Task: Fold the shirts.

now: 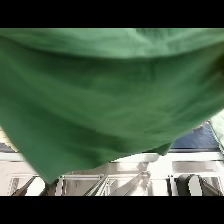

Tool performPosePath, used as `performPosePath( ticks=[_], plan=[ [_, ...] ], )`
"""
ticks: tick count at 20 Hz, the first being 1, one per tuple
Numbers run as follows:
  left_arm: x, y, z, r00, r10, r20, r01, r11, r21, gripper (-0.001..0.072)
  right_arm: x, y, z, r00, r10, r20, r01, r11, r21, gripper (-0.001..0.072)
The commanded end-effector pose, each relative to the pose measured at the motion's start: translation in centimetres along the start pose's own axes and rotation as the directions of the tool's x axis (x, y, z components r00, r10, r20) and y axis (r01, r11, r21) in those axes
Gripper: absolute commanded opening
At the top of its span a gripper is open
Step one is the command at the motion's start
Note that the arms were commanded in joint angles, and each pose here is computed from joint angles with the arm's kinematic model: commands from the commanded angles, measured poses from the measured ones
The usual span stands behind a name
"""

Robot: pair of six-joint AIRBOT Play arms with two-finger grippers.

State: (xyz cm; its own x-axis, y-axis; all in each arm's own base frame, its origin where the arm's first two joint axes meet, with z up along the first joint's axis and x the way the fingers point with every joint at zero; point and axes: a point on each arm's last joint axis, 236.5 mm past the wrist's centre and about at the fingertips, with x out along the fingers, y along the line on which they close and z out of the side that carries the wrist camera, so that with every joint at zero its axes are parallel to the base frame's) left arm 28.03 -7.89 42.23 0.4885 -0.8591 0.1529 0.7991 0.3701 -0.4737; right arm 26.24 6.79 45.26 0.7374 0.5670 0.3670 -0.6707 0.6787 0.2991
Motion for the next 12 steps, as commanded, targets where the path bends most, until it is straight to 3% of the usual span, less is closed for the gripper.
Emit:
performPosePath(
  ticks=[1, 4, 6, 9, 12],
  plan=[
    [-0.2, 12.4, -5.7, 0.957, 0.277, -0.09, -0.287, 0.949, -0.133, 0.0018, 3.3, -8.1, -7.4, 0.982, -0.06, -0.177, 0.078, 0.992, 0.098, 0.002],
    [1.5, 18.7, -9.3, 0.959, 0.245, -0.145, -0.274, 0.931, -0.24, 0.0017, 8.7, -12.7, -17.4, 0.953, -0.016, -0.301, 0.085, 0.973, 0.217, 0.0019],
    [3.4, 20.7, -9.4, 0.967, 0.208, -0.148, -0.243, 0.927, -0.285, 0.0017, 10.7, -14.7, -20.5, 0.957, 0.008, -0.29, 0.088, 0.945, 0.316, 0.002],
    [5.5, 20.9, -6.1, 0.983, 0.144, -0.11, -0.169, 0.95, -0.262, 0.0017, 10.7, -16.5, -18.9, 0.976, 0.012, -0.218, 0.069, 0.929, 0.363, 0.002],
    [6.8, 18.2, -2.4, 0.99, 0.095, -0.101, -0.111, 0.98, -0.163, 0.0017, 8.8, -14.8, -13.8, 0.987, 0.056, -0.15, -0.013, 0.962, 0.274, 0.002]
  ],
)
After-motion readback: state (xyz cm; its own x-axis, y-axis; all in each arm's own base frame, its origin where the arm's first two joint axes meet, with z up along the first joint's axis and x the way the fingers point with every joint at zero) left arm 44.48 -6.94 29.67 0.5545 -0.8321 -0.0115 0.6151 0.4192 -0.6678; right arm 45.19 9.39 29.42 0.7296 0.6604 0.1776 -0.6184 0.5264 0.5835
